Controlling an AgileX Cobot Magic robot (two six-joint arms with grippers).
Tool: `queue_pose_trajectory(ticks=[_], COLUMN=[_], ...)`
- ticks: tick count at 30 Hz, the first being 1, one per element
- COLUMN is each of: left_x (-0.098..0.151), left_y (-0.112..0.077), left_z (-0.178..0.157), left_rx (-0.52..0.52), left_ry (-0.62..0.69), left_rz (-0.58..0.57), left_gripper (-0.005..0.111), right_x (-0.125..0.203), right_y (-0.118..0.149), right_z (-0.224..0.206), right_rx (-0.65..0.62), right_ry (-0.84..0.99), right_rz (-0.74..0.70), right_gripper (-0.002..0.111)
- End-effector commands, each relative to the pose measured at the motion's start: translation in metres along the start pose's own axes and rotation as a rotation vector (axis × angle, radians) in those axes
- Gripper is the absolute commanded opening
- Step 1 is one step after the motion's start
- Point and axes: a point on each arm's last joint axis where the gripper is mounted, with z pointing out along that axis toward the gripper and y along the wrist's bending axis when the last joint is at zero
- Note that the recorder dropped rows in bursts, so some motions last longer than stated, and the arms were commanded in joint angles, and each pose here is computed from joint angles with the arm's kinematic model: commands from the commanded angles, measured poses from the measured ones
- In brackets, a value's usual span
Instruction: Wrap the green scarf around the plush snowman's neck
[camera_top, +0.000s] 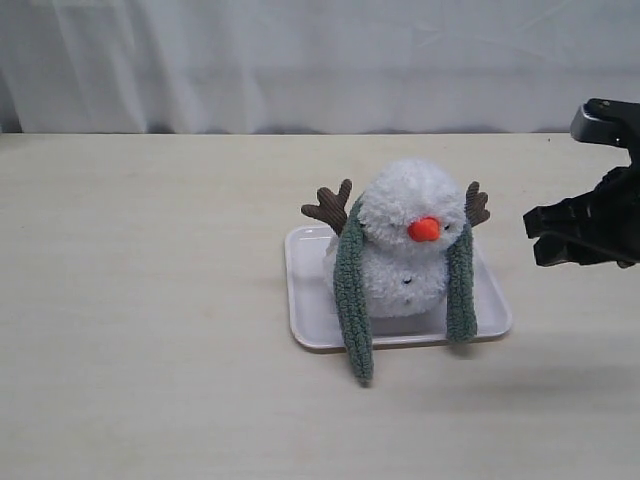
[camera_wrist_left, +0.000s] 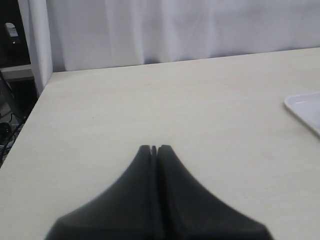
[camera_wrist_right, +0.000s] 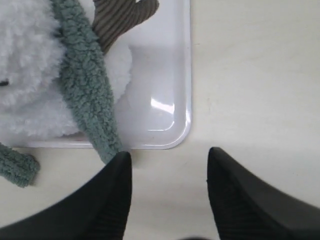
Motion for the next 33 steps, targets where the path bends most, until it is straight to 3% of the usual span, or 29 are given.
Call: queue_pose_trajectory(ticks=[1,7,14,20,26,33], left_x=[-0.001,-0.001,-0.001,-0.001,-0.001,-0.001], left_y=[0.000,0.000,0.000,0.000,0.000,0.000], left_z=[0.000,0.000,0.000,0.000,0.000,0.000], left_rx=[0.007,0.007,0.007,0.007,0.007,0.007], left_ry=[-0.014,-0.014,-0.014,-0.014,-0.014,-0.014], left_rz=[0.002,0.002,0.002,0.002,0.002,0.002], left_gripper=[0.000,0.000,0.000,0.000,0.000,0.000], right_x=[-0.002,-0.006,0.002,0.019,0.028,0.030], right_y=[0.011,0.030,0.031,0.037,0.033,0.034], right_z=[-0.002,-0.010,-0.037,-0.076,-0.079,-0.084], right_rx=[-0.113,-0.327,-0.284,-0.274,-0.220,-0.222], right_ry=[-0.038,-0.079,-0.223,-0.357,-0.439,-0.466], right_rz=[-0.066,-0.059,-0.094,-0.147,-0.134,-0.181], right_gripper=[0.046,0.046,0.045,0.027,0.006,0.004])
